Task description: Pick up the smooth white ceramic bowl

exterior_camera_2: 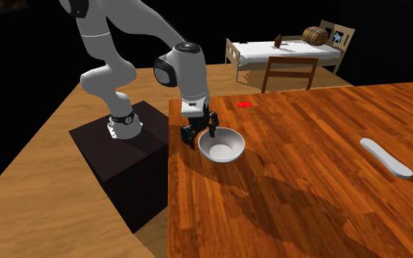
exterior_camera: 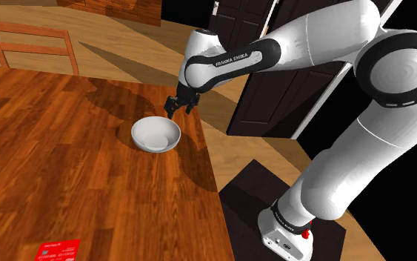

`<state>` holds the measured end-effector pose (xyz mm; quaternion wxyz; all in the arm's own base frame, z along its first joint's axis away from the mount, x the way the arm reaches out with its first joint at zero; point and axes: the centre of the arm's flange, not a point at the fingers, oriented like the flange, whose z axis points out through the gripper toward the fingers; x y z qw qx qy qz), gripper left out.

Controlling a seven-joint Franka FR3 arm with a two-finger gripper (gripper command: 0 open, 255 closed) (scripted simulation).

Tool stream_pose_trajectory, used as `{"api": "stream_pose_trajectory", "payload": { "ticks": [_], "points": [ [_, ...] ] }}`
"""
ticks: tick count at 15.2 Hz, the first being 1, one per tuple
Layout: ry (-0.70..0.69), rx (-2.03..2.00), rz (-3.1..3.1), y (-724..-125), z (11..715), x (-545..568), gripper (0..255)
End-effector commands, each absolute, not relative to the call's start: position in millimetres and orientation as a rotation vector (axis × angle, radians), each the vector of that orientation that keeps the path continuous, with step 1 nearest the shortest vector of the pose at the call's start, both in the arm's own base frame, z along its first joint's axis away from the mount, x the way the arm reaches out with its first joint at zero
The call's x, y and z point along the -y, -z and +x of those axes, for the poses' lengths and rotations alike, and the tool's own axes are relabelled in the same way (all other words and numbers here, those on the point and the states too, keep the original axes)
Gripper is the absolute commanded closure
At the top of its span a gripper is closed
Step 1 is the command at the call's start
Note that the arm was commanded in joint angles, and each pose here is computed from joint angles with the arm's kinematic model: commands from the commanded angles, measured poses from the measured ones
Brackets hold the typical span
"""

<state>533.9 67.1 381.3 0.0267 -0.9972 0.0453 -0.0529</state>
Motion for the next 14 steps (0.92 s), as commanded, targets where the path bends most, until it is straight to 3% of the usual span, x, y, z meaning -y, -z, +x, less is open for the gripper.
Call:
{"api": "stream_pose_trajectory", "payload": {
  "ticks": [1,9,10,14],
  "points": [
    [0.165,-0.141,-3.079,-367,537,-70,0],
    [0.165,-0.141,-3.079,-338,537,-70,0],
    [0.165,-0.141,-3.079,-337,536,-69,255],
    [0.165,-0.141,-3.079,-337,537,-69,255]
  ]
}}
